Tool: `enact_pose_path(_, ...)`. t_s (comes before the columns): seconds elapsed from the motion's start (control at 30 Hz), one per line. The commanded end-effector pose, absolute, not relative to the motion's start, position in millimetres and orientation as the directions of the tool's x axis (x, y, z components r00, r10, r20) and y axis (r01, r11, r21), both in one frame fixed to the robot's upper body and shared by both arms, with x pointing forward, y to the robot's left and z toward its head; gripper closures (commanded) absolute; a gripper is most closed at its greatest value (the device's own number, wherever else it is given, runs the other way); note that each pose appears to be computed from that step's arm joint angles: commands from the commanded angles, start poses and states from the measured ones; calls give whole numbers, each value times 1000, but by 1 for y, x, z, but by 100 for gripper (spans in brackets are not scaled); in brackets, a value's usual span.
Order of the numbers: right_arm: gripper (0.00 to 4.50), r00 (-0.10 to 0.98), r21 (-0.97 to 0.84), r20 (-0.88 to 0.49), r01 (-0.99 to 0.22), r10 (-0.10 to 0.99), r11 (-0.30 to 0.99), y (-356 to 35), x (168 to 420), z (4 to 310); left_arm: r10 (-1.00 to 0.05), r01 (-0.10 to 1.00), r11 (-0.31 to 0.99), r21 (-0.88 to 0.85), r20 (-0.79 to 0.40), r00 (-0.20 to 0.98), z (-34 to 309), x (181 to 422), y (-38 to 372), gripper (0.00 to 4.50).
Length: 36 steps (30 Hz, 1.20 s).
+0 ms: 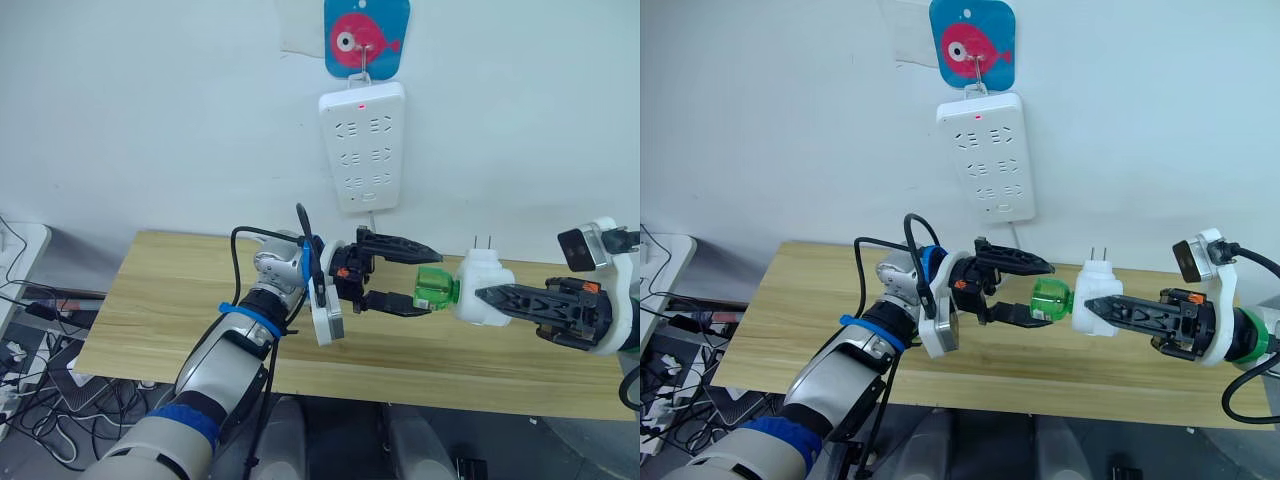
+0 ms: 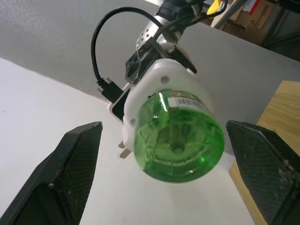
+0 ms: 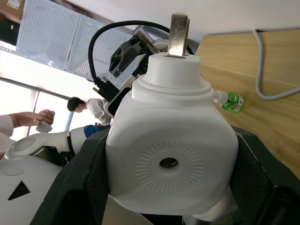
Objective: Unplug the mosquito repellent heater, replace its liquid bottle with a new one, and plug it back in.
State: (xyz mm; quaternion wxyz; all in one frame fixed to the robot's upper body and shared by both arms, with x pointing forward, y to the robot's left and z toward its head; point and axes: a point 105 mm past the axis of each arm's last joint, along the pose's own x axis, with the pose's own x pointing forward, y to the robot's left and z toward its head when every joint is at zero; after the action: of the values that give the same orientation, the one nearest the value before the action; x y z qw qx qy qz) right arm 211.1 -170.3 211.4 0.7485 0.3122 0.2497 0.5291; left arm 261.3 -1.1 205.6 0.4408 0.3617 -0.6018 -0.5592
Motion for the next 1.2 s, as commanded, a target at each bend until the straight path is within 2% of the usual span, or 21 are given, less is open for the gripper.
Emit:
enact_pose_path(0.03, 149, 301, 719, -16, -659, 953, 221, -167, 209, 218, -920, 40, 132, 990, 138, -367, 210, 259, -4, 5)
enact_pose_path(0.13, 149, 303, 719, -16, -658, 953, 222, -167, 209, 218, -918, 37, 138, 990, 142, -371, 210, 258, -5, 5)
enact_pose_path(0.17, 149, 304, 719, -16, -658, 952, 223, -167, 209, 218, -917, 35, 136, 990, 139, -375, 210, 258, -5, 22)
enact_pose_path(0.23, 149, 305, 719, -17, -658, 952, 224, -167, 210, 218, -916, 34, 133, 991, 136, -378, 210, 257, -5, 64)
enact_pose_path(0.4, 149, 300, 717, -16, -662, 954, 220, -167, 210, 219, -918, 48, 121, 991, 130, -375, 207, 258, -6, 222)
enact_pose_path(0.67, 149, 300, 713, -24, -663, 954, 227, -166, 209, 219, -919, 79, 119, 990, 140, -367, 208, 259, -8, 228)
enact_pose_path(0.73, 149, 305, 710, -32, -663, 952, 236, -167, 209, 219, -931, 191, 101, 976, 161, -329, 208, 265, -12, 228)
enact_pose_path(0.8, 149, 306, 702, -58, -664, 950, 256, -168, 208, 219, -933, 350, 43, 936, 163, -322, 207, 265, -14, 228)
enact_pose_path(0.87, 149, 312, 700, -67, -662, 948, 268, -169, 208, 220, -926, 522, -16, 853, 184, -329, 209, 265, -13, 228)
enact_pose_path(0.93, 149, 315, 698, -75, -661, 946, 275, -170, 208, 220, -921, 648, -72, 758, 198, -335, 211, 263, -11, 228)
enact_pose_path(1.07, 149, 316, 697, -90, -658, 944, 287, -172, 207, 220, -937, 898, -155, 412, 226, -266, 224, 267, -14, 228)
enact_pose_path(1.2, 149, 313, 703, -124, -642, 942, 306, -173, 202, 215, -943, 971, -239, 33, 230, -240, 235, 263, -14, 228)
